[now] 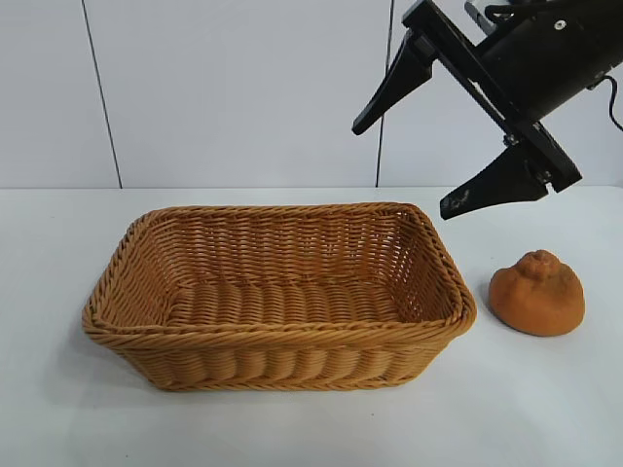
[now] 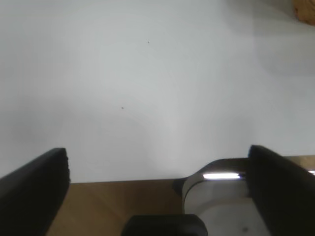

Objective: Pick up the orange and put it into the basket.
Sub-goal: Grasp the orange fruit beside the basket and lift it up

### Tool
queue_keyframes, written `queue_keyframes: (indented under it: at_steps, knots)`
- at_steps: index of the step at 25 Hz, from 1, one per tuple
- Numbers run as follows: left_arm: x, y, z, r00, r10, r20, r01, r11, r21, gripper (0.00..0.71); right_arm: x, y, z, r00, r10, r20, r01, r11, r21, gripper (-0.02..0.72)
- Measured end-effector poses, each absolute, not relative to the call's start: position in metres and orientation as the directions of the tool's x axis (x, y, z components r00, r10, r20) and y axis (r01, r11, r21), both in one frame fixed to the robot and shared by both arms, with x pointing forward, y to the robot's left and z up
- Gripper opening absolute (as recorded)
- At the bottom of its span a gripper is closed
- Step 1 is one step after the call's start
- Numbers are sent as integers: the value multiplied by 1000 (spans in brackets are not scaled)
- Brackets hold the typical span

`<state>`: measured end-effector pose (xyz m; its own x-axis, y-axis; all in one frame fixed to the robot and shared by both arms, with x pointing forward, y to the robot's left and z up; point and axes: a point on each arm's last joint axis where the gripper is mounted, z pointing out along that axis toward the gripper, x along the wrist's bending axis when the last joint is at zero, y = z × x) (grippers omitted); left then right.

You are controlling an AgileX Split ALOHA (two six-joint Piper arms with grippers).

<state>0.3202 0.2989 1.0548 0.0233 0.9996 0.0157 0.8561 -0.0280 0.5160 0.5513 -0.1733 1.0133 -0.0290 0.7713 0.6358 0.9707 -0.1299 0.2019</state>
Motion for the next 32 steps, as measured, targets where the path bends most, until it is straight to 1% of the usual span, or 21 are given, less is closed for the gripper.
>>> queue_keyframes:
  at_steps: [3, 8, 19, 23, 29, 32]
  knots:
    - [304, 296, 1042, 30, 999, -33, 824, -6, 567, 693, 551, -173, 1013, -29, 771, 636, 971, -130, 202, 675]
    - [290, 295, 1045, 46, 997, -59, 754, 4, 657, 693, 551, -173, 1013, -31, 772, 635, 971, -129, 203, 675]
    - [288, 296, 1045, 44, 998, -54, 743, 4, 669, 693, 551, -173, 1013, -32, 772, 635, 971, -127, 204, 675]
    - [285, 299, 1047, -15, 998, -55, 723, 49, 689, 693, 551, -173, 1013, -32, 772, 635, 971, -127, 204, 675]
    - [249, 300, 1053, -18, 998, -60, 542, 60, 838, 693, 551, -173, 1013, -33, 773, 634, 971, -127, 204, 675]
    - [234, 300, 1053, -12, 998, -61, 459, 60, 886, 693, 551, -174, 1014, -39, 776, 629, 971, -120, 208, 675]
